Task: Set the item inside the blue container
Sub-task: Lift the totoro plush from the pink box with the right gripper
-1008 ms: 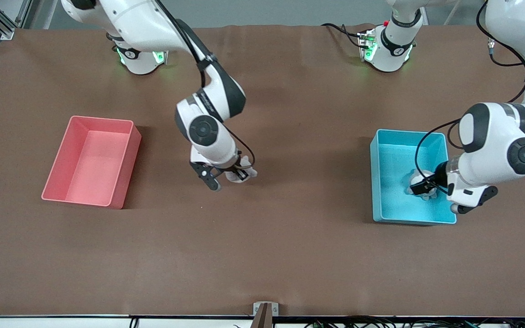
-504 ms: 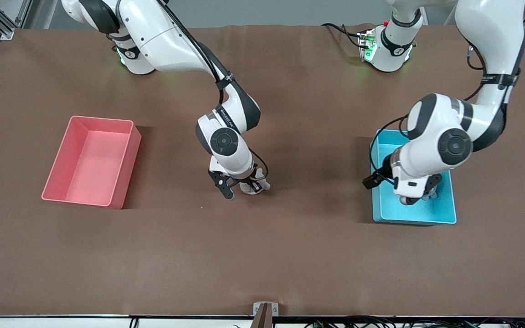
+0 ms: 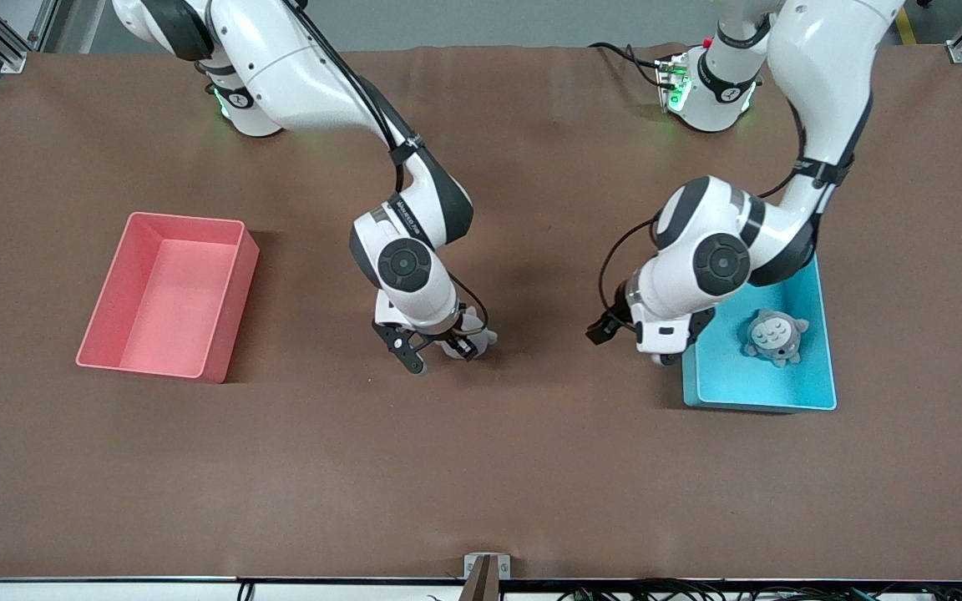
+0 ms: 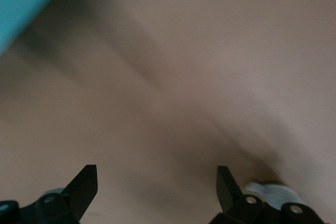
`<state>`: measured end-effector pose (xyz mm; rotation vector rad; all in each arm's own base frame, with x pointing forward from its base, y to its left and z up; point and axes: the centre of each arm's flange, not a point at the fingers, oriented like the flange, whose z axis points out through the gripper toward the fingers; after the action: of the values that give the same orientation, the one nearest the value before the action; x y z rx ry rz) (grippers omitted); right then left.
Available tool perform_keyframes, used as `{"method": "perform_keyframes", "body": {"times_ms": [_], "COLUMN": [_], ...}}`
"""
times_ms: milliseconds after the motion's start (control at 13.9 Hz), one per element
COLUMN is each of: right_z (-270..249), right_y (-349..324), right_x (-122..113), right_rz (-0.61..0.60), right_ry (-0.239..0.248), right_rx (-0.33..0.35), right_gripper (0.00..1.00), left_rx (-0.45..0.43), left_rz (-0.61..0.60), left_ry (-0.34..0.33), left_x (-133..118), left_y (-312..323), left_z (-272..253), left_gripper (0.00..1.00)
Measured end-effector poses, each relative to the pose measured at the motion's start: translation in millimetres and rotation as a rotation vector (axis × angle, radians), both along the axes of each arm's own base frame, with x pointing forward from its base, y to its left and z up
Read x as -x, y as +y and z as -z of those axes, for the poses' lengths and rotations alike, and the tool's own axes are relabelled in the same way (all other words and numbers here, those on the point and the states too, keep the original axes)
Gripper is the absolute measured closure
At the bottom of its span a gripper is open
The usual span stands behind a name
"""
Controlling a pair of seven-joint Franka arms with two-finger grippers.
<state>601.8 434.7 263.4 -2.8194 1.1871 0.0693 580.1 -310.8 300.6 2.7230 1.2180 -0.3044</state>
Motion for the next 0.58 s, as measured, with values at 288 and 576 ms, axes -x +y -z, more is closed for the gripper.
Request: {"method": "perform_keyframes", "body": {"times_ms": [288, 576], "right_z": [-91.3, -146.2], "right_y": [-107.9, -251.2], "right_x": [-48.6, -72.5], "right_rz": [-0.213, -0.446], "right_ry": [0.036, 0.048], "right_rx": [0.005, 0.013], "right_gripper": [0.00, 0.00], "left_rx": [0.073, 0.153], "left_rz": [-0.175, -0.340], "left_ry": [-0.032, -0.040], "left_x": [4.9, 23.8], "left_y": [-70.7, -141.5], "left_z": [18.7, 49.0], "left_gripper": [0.00, 0.00]}}
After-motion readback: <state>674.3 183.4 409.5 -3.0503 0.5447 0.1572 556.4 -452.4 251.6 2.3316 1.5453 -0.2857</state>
